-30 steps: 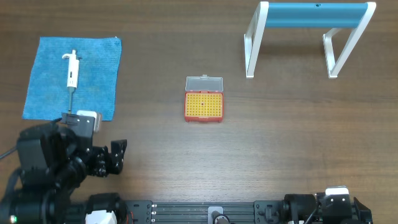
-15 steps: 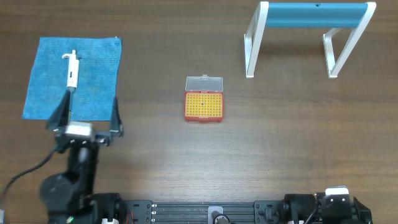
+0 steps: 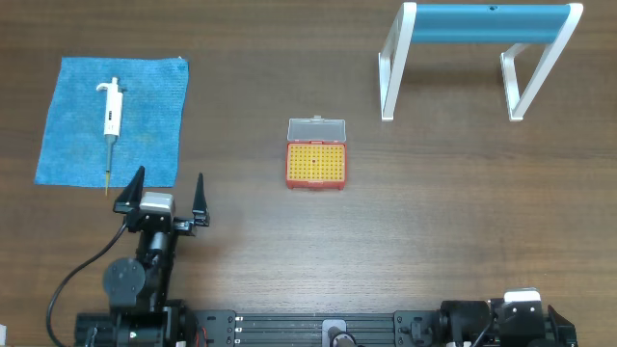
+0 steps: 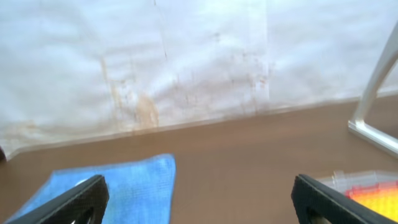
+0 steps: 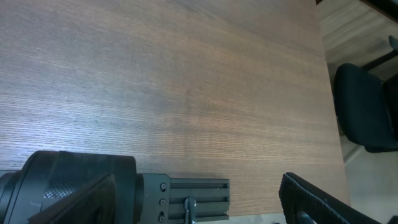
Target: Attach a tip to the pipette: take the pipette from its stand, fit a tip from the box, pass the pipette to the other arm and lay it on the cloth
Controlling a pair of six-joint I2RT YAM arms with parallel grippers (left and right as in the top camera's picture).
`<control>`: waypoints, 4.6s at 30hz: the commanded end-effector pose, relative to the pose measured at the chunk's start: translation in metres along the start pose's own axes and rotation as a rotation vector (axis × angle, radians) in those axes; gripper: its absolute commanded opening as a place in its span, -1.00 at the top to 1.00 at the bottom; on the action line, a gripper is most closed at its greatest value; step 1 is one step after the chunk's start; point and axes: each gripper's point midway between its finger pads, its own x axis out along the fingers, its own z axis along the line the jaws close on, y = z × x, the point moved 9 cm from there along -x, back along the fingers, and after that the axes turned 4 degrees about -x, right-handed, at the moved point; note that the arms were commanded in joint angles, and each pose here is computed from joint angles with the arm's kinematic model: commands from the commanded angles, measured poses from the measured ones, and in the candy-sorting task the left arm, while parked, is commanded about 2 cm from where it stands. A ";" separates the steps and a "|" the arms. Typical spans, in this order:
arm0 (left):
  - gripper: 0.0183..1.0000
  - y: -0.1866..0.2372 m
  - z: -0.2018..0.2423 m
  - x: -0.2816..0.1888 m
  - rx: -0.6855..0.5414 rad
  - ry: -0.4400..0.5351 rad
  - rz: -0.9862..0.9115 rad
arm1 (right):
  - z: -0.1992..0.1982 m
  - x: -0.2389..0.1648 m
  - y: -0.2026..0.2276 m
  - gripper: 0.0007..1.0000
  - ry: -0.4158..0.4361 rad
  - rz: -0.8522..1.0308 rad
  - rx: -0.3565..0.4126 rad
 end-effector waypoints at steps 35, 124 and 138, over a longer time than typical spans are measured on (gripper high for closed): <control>-0.90 0.021 0.001 -0.001 -0.018 -0.020 0.127 | -0.012 -0.001 -0.004 -0.70 0.125 -0.019 0.022; -0.90 0.021 0.001 -0.001 -0.018 -0.020 0.127 | 0.050 0.186 -0.080 -0.70 -0.155 -0.705 0.444; -0.90 0.021 0.001 -0.001 -0.018 -0.020 0.127 | 0.050 0.186 -0.080 -0.70 -0.155 -0.705 0.445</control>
